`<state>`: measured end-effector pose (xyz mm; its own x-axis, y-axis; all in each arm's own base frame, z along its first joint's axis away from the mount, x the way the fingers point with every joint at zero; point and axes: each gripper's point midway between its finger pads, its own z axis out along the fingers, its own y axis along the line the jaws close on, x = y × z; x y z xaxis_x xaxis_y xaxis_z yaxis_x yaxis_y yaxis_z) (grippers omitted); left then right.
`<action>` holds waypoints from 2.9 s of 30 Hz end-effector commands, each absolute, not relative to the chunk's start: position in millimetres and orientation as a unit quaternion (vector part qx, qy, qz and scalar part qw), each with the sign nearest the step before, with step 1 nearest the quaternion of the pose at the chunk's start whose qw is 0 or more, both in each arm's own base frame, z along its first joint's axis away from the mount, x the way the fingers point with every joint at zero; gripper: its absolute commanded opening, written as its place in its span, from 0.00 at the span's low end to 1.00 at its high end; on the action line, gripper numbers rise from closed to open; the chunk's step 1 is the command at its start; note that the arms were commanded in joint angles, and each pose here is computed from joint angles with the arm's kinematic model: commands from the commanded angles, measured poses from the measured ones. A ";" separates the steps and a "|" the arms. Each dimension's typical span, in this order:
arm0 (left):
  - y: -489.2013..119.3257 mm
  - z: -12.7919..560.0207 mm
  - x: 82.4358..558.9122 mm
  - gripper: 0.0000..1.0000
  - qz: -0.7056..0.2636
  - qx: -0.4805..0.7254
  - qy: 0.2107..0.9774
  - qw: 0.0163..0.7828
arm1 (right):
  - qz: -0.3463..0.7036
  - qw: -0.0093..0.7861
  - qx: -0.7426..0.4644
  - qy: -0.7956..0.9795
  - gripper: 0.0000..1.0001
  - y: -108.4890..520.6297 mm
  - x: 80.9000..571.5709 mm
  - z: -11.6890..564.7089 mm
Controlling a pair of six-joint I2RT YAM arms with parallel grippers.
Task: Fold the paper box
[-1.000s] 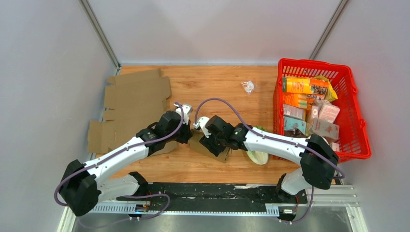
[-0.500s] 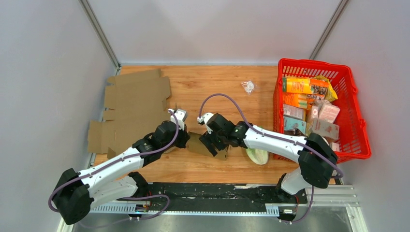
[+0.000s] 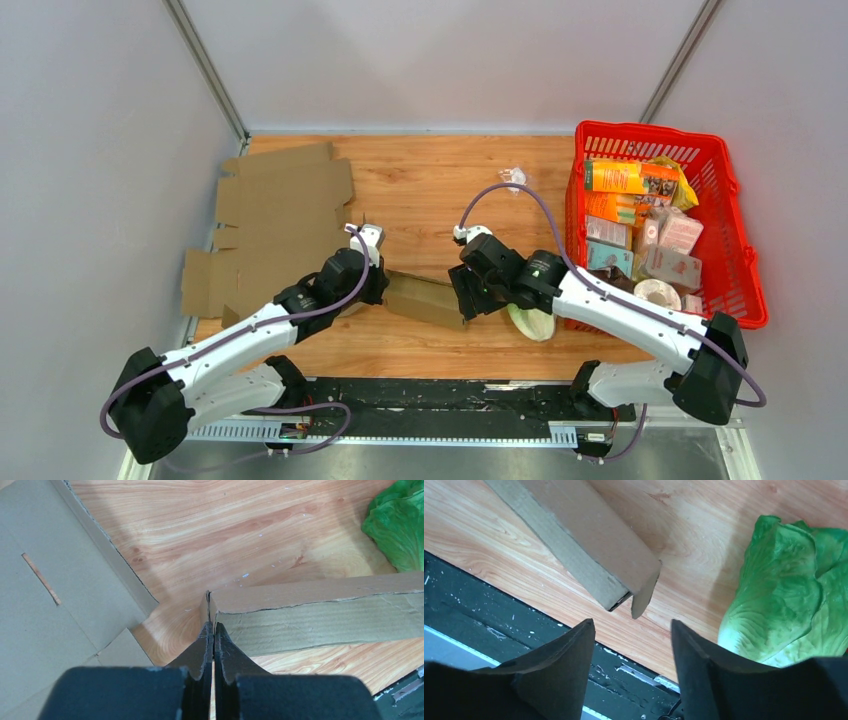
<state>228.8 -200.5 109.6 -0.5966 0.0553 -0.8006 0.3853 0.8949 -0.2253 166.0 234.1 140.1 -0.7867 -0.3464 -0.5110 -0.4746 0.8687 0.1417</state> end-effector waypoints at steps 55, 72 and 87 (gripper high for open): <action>-185.8 95.0 214.0 0.00 -0.118 0.107 0.885 0.438 | 0.363 0.133 0.050 0.921 0.80 259.4 173.4 151.5; -167.8 106.4 213.6 0.00 -0.044 0.021 0.890 0.453 | 0.408 0.028 0.383 0.828 1.00 297.1 211.0 158.4; -180.9 111.4 207.5 0.00 -0.031 0.032 0.890 0.453 | 0.385 0.052 0.427 0.817 0.89 294.5 228.8 126.2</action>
<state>209.5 -183.0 109.4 -0.5833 0.0231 -0.8119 0.0915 0.9951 -0.0375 219.5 293.2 125.4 -0.6705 0.7028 0.2377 0.6471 0.3972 0.6508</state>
